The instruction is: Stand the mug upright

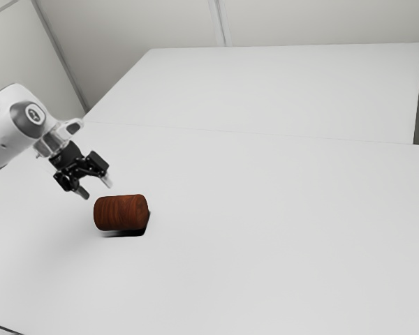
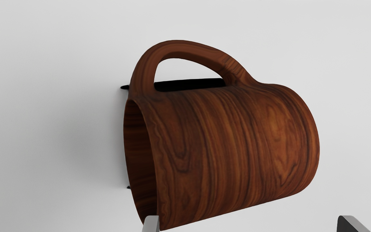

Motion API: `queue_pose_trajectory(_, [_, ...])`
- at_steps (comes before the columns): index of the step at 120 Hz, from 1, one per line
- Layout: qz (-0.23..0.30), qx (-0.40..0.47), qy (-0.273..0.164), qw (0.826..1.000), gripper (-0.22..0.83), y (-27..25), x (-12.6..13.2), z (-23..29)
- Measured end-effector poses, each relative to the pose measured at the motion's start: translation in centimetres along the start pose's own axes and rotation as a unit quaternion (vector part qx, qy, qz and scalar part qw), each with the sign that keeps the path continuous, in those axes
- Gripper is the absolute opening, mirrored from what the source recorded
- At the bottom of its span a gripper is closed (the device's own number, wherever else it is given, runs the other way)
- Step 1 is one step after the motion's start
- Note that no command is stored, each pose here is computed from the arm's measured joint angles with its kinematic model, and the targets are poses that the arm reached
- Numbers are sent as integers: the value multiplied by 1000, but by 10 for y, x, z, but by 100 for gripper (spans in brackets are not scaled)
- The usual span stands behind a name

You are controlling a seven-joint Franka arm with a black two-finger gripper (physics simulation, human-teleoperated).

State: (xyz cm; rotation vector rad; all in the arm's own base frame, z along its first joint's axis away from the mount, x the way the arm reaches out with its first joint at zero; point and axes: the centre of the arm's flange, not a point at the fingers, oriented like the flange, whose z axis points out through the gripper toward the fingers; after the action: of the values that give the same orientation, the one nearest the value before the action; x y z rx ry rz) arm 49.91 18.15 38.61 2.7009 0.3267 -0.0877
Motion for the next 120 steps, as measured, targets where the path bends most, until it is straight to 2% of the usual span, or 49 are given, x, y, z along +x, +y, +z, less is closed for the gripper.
queue_pose_trajectory(28, [-20, -39, 18, 999, 62, -41, 2, 4])
queue_pose_trajectory(67, [-25, -114, 23, 993, 62, -63, 3, 39])
queue_pose_trajectory(88, [-31, -168, 38, 985, 62, -71, -1, 55])
queue_pose_trajectory(108, [-37, -243, 60, 967, 61, -72, -11, 70])
queue_pose_trajectory(114, [-33, -259, 64, 963, 58, -70, -12, 73])
queue_pose_trajectory(120, [-28, -271, 67, 960, 50, -68, -13, 76])
